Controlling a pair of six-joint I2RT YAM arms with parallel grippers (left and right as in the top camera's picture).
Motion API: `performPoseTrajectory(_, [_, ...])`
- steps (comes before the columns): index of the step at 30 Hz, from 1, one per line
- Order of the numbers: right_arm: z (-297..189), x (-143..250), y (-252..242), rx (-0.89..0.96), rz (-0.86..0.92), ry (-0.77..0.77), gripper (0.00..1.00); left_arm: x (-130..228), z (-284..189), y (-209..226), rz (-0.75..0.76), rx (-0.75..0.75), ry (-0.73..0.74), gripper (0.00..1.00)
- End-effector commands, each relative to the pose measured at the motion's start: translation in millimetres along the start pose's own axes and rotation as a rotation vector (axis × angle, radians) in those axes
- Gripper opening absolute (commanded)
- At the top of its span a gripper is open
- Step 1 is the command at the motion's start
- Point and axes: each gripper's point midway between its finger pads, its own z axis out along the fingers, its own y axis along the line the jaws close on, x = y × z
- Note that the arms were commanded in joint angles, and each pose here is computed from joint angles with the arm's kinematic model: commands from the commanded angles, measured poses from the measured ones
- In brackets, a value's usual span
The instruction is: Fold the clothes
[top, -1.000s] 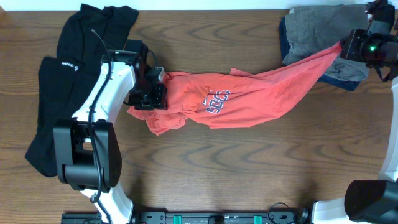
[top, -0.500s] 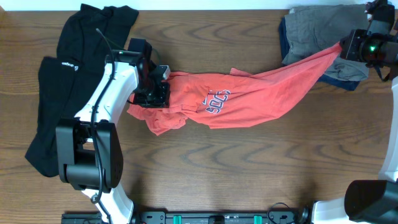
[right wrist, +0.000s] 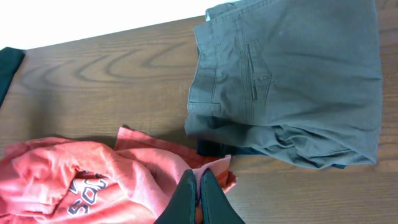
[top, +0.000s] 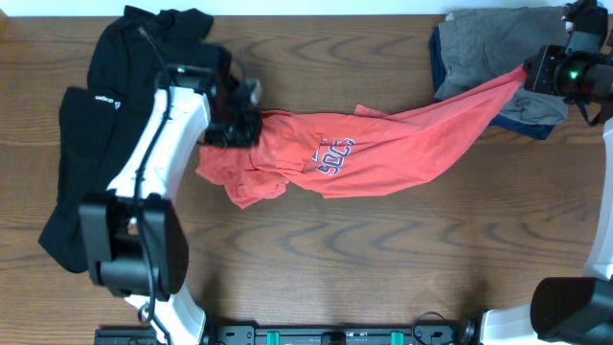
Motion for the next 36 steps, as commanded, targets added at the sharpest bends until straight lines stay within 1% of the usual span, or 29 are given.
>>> performPoseTrajectory(1, [-12,-6,9,-0.008,-0.042,-0.029,0.01,-38,-93,-34,0.035,0.021,-0.274,0.06])
performPoseTrajectory(4, [-25,-9,13,-0.008,-0.051,-0.056,0.01,-48,-160,-56,0.080,0.025,-0.450,0.06])
performPoseTrajectory(8, [-58,-15,24,-0.006,-0.082,-0.132,0.01,-40,-240,-73,0.116,0.017,-0.654,0.06])
performPoseTrajectory(9, [-69,-17,28,-0.004,-0.096,-0.159,0.01,-34,-264,-75,0.117,0.002,-0.715,0.06])
performPoseTrajectory(12, [-99,-19,38,-0.002,-0.118,-0.225,0.01,-12,-312,-73,0.100,-0.053,-0.845,0.06])
performPoseTrajectory(18, [-172,-13,61,0.010,-0.155,-0.383,0.01,49,-387,-73,0.080,-0.160,-1.068,0.06])
performPoseTrajectory(24, [-242,0,67,0.070,-0.165,-0.551,0.01,106,-439,-88,0.094,-0.217,-1.253,0.06])
performPoseTrajectory(28, [-279,11,69,0.126,-0.170,-0.642,0.01,132,-466,-87,0.068,-0.286,-1.351,0.06])
performPoseTrajectory(30, [-285,13,69,0.145,-0.169,-0.661,0.01,135,-471,-85,0.054,-0.308,-1.366,0.06])
performPoseTrajectory(33, [-281,10,67,0.140,-0.168,-0.653,0.01,127,-468,-79,0.037,-0.325,-1.351,0.06])
performPoseTrajectory(36, [-262,1,65,0.100,-0.164,-0.609,0.01,106,-455,-68,0.015,-0.334,-1.287,0.06])
